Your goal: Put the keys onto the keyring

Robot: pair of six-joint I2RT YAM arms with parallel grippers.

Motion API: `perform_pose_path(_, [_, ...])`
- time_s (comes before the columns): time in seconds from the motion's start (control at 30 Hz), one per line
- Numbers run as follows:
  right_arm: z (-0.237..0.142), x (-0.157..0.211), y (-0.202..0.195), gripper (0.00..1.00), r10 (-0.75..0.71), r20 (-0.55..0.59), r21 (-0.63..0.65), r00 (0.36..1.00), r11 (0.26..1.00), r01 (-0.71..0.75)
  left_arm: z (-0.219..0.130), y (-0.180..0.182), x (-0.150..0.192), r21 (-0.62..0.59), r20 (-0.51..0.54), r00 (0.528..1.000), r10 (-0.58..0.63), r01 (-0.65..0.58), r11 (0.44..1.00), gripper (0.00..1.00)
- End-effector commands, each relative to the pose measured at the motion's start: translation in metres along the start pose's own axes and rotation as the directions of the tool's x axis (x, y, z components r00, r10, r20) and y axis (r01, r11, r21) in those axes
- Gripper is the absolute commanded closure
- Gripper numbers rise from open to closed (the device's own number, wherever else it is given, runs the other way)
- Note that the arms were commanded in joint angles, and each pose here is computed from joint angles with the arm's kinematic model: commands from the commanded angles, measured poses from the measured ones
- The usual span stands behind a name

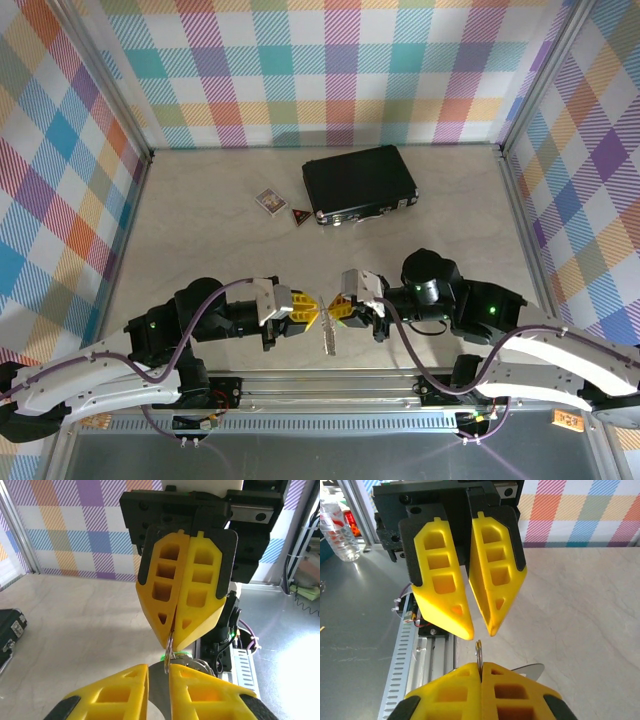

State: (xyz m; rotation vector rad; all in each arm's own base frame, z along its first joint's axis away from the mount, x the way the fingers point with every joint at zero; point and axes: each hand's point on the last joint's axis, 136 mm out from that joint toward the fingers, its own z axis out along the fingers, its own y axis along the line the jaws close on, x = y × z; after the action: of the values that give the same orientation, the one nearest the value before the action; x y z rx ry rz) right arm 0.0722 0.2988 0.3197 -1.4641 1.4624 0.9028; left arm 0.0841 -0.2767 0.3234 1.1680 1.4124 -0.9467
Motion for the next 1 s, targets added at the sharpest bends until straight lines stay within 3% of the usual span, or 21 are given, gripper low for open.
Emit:
perform_pose_path(0.0, [-0.003, -0.005, -0.003, 1.0, -0.034, -0.025, 0.012, 0.999, 0.999, 0.034, -0.003, 0.003, -0.013, -0.015, 0.012, 1.0, 0.021, -0.021, 1.0, 0.81])
perform_pose_path(0.2, [0.004, -0.001, -0.005, 1.0, -0.032, -0.058, 0.01, 0.998, 0.999, 0.032, 0.013, 0.001, -0.013, 0.009, 0.006, 1.0, 0.018, -0.018, 1.0, 0.81])
perform_pose_path(0.37, [0.002, -0.002, -0.003, 1.0, -0.038, -0.051, 0.002, 0.998, 0.999, 0.038, 0.018, 0.003, -0.008, 0.003, -0.011, 1.0, 0.018, -0.018, 1.0, 0.89])
perform_pose_path(0.73, [0.001, -0.003, 0.003, 1.0, -0.047, -0.035, -0.027, 0.998, 0.999, 0.046, 0.02, 0.007, 0.002, -0.016, -0.043, 0.999, 0.02, -0.021, 1.0, 0.85])
perform_pose_path(0.97, [-0.001, -0.004, 0.005, 1.0, -0.05, -0.034, -0.036, 0.998, 0.998, 0.049, 0.019, 0.008, 0.001, -0.023, -0.039, 0.999, 0.02, -0.021, 1.0, 0.89])
